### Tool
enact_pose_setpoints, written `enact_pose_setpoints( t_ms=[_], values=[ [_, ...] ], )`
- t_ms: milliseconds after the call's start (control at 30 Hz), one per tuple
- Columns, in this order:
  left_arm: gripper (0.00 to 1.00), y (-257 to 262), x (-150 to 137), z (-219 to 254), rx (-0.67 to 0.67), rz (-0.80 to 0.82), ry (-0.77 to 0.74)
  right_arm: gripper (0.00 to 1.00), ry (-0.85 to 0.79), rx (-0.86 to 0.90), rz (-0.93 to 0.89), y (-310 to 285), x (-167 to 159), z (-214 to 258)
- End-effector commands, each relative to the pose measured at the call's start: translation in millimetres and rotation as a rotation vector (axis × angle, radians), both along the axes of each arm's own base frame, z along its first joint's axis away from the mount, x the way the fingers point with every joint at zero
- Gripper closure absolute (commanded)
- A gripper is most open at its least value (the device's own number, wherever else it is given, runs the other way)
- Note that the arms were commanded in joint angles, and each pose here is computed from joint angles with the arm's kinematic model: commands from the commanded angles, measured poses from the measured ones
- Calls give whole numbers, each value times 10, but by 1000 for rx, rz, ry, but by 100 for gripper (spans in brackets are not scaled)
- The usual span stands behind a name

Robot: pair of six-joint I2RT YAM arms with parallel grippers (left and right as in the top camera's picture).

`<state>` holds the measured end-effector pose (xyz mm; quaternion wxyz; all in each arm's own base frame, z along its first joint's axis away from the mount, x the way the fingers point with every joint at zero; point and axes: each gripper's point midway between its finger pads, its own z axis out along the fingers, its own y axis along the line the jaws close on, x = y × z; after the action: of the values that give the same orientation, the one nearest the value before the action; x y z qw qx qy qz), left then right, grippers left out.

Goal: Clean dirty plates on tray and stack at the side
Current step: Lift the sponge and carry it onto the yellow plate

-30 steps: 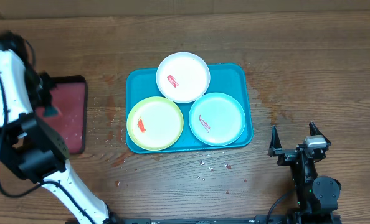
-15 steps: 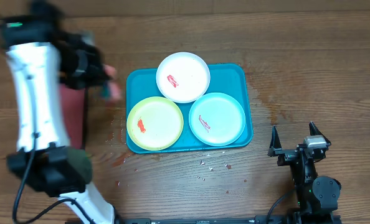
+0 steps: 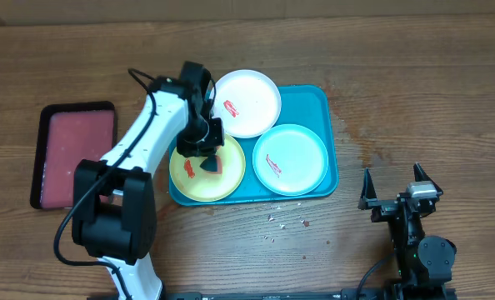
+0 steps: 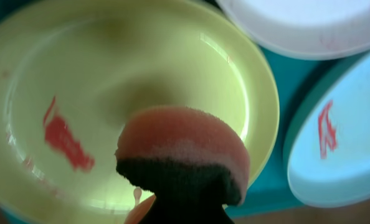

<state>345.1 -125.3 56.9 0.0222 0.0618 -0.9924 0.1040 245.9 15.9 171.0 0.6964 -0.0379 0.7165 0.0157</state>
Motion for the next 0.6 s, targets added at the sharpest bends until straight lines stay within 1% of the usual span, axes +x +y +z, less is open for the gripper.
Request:
enact_pose_setpoints(
  t_ms=[0, 100, 133, 233, 267, 367, 433, 567],
  values=[
    [96, -7, -17, -181, 33, 84, -2, 0, -6, 0, 1, 4, 0, -13],
    [96, -49, -40, -269, 30, 103, -5, 0, -6, 0, 0, 4, 0, -13],
    [93, -54, -56, -283, 32, 105, -1, 0, -6, 0, 1, 4, 0, -12],
    [52, -66, -69, -286, 32, 82, -3, 0, -6, 0, 1, 4, 0, -13],
    [48, -66, -67, -276, 32, 77, -4, 0, -6, 0, 1, 4, 0, -13],
    [43, -22, -17, -178, 32, 93, -3, 0, -6, 0, 1, 4, 0, -12],
    [42, 25, 46, -22, 32, 109, -3, 0, -6, 0, 1, 4, 0, -13],
    [42, 147, 217, 512, 19, 126, -50, 0, -6, -1, 1, 4, 0, -13]
  ],
)
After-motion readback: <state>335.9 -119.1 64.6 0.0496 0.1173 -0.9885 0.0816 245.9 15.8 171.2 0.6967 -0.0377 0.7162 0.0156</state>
